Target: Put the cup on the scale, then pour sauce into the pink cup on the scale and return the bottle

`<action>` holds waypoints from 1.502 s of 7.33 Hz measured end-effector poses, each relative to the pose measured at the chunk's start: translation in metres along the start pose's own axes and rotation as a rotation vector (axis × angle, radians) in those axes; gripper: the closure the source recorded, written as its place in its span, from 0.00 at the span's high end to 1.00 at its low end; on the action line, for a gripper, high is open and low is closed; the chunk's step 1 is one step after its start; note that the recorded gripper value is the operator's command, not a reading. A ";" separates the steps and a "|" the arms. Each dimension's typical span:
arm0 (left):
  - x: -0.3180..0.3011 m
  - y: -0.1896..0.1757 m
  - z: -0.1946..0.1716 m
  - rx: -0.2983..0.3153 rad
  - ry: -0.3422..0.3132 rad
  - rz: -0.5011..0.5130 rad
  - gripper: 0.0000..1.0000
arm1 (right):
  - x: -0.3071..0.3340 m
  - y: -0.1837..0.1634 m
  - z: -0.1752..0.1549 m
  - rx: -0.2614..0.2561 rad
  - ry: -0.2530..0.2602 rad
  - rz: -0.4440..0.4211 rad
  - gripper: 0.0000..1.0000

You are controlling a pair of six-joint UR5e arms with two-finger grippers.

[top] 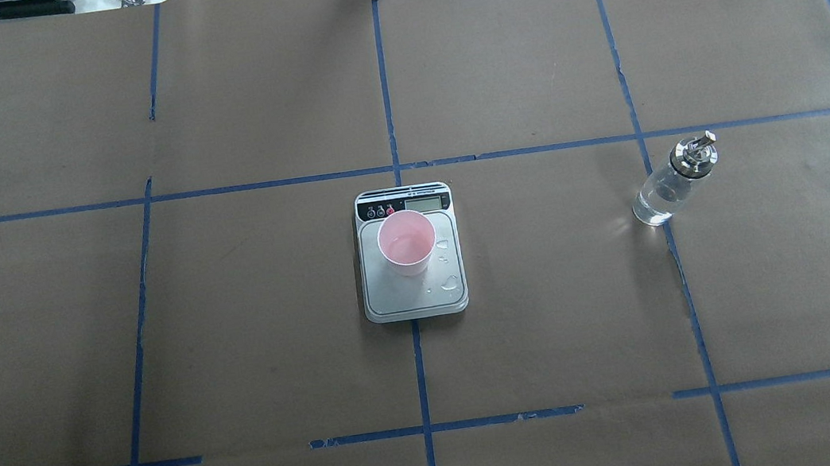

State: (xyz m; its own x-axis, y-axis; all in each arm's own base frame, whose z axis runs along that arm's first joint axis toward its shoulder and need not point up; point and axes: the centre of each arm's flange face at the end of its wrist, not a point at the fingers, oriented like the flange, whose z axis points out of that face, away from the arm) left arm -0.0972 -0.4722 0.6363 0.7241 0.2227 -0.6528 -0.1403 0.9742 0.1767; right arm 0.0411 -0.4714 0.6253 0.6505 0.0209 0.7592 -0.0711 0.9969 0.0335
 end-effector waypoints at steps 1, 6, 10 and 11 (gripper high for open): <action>0.002 0.001 -0.001 -0.006 0.005 -0.007 1.00 | 0.001 0.000 0.001 -0.002 0.001 0.001 1.00; -0.004 -0.002 0.009 -0.012 0.011 -0.015 1.00 | 0.004 0.001 0.003 -0.003 0.003 0.000 1.00; -0.012 -0.005 0.018 0.013 0.011 -0.032 1.00 | 0.004 0.001 0.003 -0.002 0.003 -0.001 1.00; -0.011 -0.005 0.017 0.019 0.024 -0.046 1.00 | 0.004 0.001 0.003 -0.002 0.003 -0.002 1.00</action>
State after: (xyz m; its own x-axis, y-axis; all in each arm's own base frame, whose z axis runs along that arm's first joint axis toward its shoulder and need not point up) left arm -0.0925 -0.4805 0.6548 0.7132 0.1789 -0.6778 -0.0947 0.9826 0.1597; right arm 0.0409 -0.4709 0.6302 0.6527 0.0196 0.7574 -0.0689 0.9971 0.0336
